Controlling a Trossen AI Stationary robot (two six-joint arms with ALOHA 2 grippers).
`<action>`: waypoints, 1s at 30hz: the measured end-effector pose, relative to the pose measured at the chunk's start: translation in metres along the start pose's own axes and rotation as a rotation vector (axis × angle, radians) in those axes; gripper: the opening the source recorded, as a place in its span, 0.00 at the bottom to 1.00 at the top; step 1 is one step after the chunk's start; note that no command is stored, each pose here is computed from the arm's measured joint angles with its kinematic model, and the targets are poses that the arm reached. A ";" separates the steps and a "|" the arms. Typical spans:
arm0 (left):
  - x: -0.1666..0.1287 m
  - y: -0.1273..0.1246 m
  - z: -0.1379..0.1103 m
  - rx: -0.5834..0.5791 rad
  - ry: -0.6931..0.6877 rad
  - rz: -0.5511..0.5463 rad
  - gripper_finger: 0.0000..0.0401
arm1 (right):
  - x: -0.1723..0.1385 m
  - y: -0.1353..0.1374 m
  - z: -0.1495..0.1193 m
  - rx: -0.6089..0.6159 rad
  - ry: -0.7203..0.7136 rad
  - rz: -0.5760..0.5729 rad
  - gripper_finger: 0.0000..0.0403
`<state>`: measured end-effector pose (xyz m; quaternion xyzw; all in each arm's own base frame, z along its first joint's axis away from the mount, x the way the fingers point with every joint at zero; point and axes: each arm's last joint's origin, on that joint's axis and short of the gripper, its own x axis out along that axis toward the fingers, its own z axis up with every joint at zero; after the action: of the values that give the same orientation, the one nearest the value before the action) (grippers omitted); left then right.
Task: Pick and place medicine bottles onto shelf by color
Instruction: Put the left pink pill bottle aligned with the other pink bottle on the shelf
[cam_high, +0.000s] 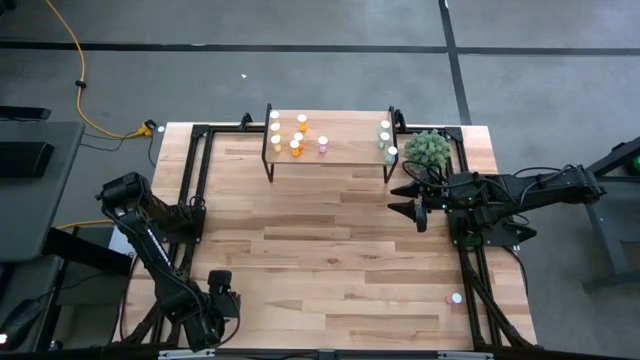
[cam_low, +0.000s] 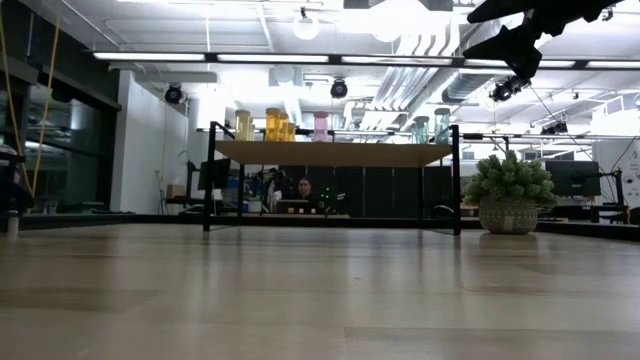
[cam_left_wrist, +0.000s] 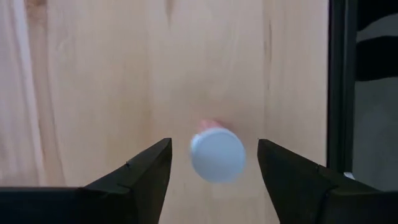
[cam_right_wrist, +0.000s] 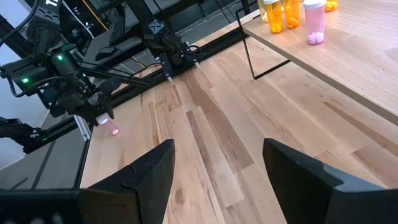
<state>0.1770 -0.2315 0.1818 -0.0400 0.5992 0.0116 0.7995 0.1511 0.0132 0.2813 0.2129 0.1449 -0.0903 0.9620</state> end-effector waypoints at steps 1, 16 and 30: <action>0.000 0.000 0.000 0.001 0.005 -0.004 0.55 | 0.000 0.000 0.000 0.000 0.000 0.000 0.59; 0.000 -0.001 -0.001 0.013 -0.004 0.001 0.40 | 0.000 0.000 0.000 0.000 0.000 0.000 0.59; 0.010 0.005 -0.006 -0.004 0.049 0.011 0.37 | 0.000 0.000 0.000 0.001 0.000 -0.001 0.59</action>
<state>0.1740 -0.2269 0.1706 -0.0388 0.6186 0.0162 0.7845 0.1511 0.0131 0.2813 0.2135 0.1448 -0.0907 0.9619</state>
